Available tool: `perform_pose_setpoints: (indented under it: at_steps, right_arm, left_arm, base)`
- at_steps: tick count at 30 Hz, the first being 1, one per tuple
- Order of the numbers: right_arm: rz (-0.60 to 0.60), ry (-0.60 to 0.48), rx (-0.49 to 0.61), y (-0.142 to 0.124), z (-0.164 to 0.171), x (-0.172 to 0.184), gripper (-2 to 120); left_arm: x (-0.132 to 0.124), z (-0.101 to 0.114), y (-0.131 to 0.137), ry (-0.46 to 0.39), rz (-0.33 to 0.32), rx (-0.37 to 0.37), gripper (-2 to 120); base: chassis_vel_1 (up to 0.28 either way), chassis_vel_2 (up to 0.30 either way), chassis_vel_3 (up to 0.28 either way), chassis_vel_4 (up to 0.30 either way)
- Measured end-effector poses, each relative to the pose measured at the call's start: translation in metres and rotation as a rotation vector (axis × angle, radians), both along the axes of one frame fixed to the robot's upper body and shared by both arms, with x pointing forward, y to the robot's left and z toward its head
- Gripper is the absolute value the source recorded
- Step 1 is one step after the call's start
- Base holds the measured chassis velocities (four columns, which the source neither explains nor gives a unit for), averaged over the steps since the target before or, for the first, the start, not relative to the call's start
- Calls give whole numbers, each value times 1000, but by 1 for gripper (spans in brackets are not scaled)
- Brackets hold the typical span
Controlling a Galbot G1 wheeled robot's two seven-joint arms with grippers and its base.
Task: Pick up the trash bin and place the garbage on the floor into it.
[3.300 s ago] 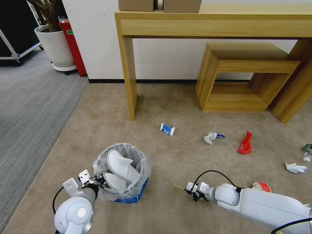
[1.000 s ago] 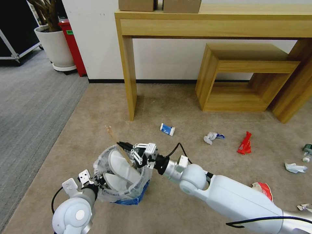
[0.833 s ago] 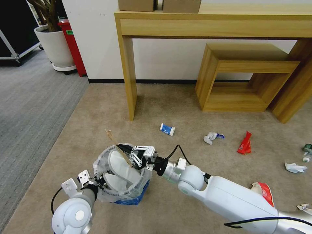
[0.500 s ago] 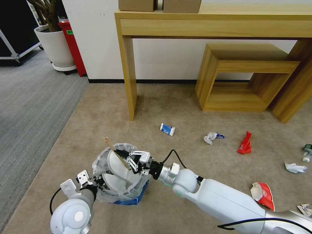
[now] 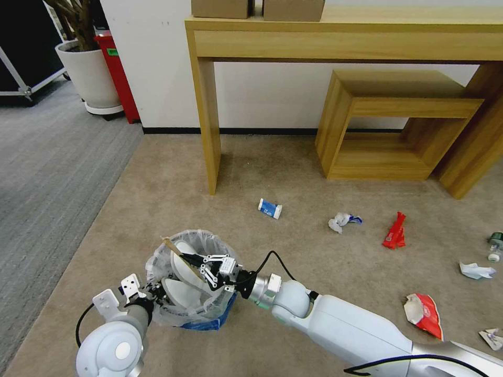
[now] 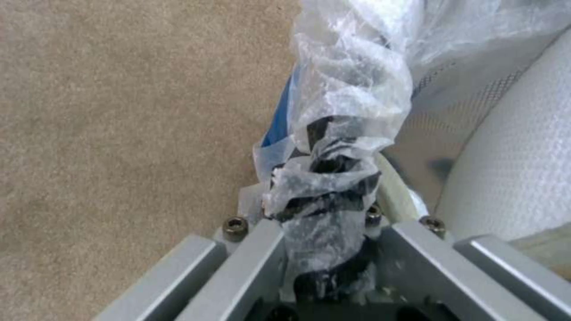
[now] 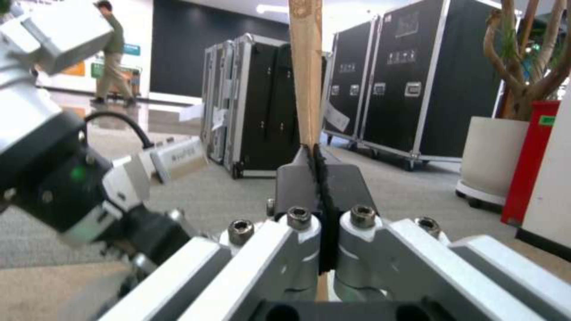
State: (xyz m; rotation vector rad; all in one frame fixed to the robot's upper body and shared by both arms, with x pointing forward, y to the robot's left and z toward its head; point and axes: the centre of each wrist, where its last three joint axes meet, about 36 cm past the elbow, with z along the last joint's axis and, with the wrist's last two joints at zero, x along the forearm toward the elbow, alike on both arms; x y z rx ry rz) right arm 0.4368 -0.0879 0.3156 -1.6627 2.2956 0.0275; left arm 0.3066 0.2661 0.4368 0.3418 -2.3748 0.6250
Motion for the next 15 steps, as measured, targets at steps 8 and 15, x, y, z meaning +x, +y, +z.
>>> perform_pose_setpoints:
  at_steps: [8, 15]
  right_arm:
    - [-6, -15, -49, -16, 5, 4, 0]
    - [-2, -10, -66, -19, 4, 3, 26]
  left_arm:
    - [1, 4, 2, -11, -4, 1, 0]
    - [2, 5, 4, -14, -6, 2, 0]
  base:
    - [0, 0, 0, 0]
    - [0, 0, 0, 0]
